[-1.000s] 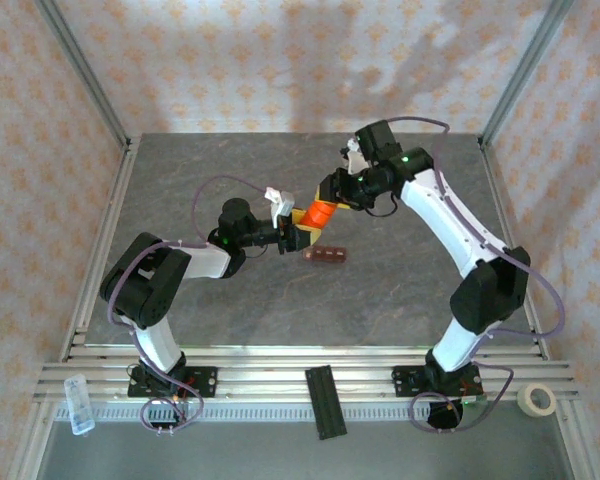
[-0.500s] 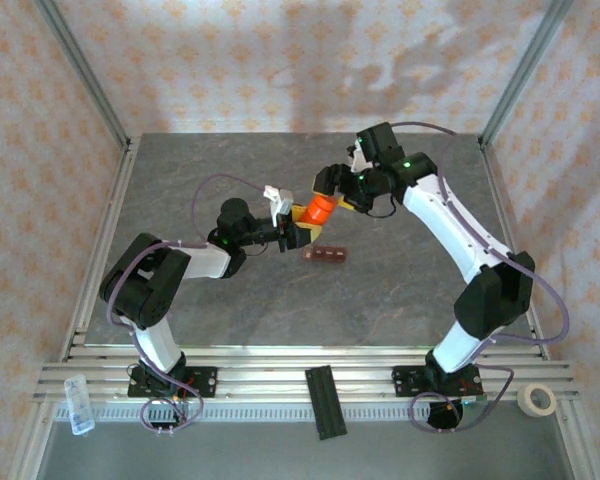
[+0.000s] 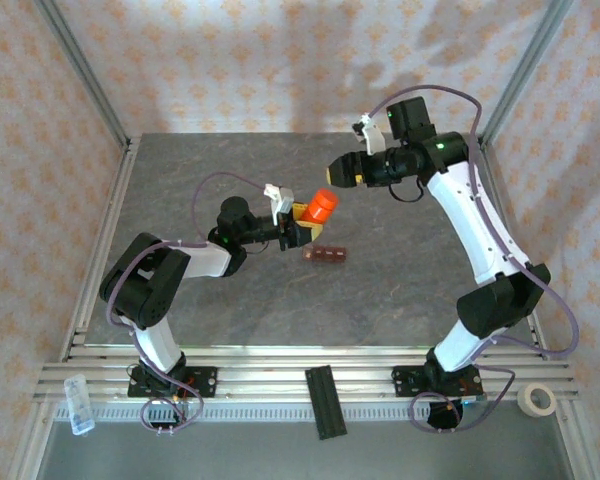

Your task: Sort the pills into containers

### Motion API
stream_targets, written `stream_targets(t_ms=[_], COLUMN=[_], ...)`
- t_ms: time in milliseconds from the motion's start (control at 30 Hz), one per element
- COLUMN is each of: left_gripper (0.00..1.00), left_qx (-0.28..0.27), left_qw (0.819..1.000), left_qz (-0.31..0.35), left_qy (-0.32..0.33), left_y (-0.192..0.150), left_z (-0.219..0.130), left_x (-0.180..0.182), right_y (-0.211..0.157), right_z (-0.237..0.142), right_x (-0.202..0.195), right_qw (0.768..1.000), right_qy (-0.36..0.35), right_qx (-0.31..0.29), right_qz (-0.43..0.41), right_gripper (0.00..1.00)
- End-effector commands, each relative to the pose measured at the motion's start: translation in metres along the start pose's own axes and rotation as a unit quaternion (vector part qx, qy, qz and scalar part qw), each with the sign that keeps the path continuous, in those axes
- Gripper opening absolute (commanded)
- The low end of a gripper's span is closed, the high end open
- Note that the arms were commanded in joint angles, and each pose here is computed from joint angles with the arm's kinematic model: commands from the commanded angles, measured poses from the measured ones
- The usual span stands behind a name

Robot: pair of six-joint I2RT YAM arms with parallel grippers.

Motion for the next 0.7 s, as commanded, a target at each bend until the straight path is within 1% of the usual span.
stream_targets(t_ms=[0, 167, 467, 667], left_gripper=[0.00, 0.00, 0.00, 0.00], left_qx=[-0.035, -0.034, -0.036, -0.035], left_qw=[0.998, 0.998, 0.998, 0.998], left_qz=[0.054, 0.054, 0.056, 0.055], left_qy=[-0.022, -0.025, -0.025, -0.026], left_y=[0.027, 0.028, 0.030, 0.029], left_z=[0.002, 0.002, 0.002, 0.002], left_x=[-0.005, -0.006, -0.006, -0.007], right_y=[-0.009, -0.010, -0.010, -0.009], right_z=[0.006, 0.016, 0.033, 0.042], right_x=[-0.005, -0.007, -0.013, -0.016], right_qw=[0.997, 0.996, 0.994, 0.993], right_qy=[0.001, 0.024, 0.029, 0.028], right_qx=[0.057, 0.077, 0.099, 0.108], right_qz=[-0.051, -0.048, -0.036, -0.030], right_gripper=[0.73, 0.73, 0.73, 0.66])
Point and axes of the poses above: each hand's point on the last joint's axis, 136 mm out from that joint toward the fingers, its own z axis out along the fingers, its own x axis along the line the jaws close on, y = z × x, the point moved 9 cm from there along -z, back along the fingers, and after that the axes turned 13 degrees about z, right-handed, at the moved point
